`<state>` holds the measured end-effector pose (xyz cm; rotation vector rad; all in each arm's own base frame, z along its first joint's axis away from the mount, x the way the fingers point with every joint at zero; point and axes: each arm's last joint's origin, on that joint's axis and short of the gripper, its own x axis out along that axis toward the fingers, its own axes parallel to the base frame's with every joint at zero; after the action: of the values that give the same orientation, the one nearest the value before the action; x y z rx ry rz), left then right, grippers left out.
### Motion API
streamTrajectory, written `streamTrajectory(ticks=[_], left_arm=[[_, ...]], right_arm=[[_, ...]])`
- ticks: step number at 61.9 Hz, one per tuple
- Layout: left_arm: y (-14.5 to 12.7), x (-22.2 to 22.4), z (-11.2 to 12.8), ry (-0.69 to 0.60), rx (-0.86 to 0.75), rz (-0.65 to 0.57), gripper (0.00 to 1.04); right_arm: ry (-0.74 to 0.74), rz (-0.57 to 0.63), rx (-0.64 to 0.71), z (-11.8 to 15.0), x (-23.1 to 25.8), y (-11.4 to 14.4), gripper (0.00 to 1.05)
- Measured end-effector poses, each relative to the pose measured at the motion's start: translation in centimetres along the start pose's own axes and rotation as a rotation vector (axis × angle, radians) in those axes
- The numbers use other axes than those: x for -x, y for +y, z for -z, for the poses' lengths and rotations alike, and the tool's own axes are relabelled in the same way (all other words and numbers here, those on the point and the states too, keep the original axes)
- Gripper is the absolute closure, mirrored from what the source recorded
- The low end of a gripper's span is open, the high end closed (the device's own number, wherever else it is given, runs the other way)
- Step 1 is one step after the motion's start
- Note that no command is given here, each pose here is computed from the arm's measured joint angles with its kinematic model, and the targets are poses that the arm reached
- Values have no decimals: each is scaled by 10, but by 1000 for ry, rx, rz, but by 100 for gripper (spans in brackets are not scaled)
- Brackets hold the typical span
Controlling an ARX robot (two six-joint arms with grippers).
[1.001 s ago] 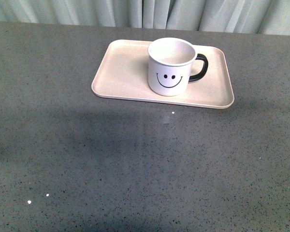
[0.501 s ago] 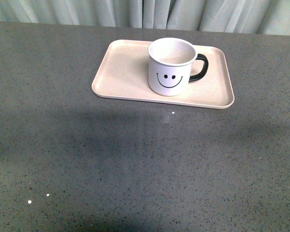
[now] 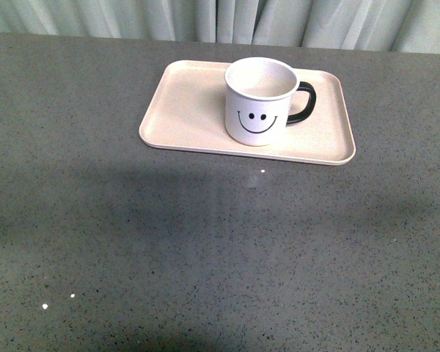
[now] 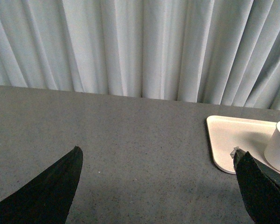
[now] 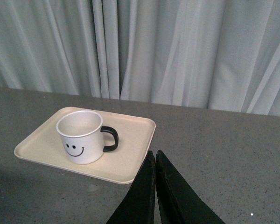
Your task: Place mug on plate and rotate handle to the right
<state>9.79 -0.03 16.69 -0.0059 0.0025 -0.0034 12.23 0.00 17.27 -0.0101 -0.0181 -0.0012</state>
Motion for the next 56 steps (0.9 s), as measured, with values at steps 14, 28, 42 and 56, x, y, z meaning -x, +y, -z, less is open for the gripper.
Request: streamTrajectory(ticks=[14, 28, 42, 56], left_arm=[[0, 0, 0, 0, 0, 0, 9], [0, 0, 0, 0, 0, 0, 9], [0, 0, 0, 0, 0, 0, 9], [0, 0, 0, 0, 0, 0, 9]], right_arm=[[-3, 0, 0, -1, 6, 0, 103], [-3, 0, 0, -1, 11, 0, 103], [23, 0, 0, 3, 18, 0, 103], [3, -1, 0, 3, 25, 0, 103]])
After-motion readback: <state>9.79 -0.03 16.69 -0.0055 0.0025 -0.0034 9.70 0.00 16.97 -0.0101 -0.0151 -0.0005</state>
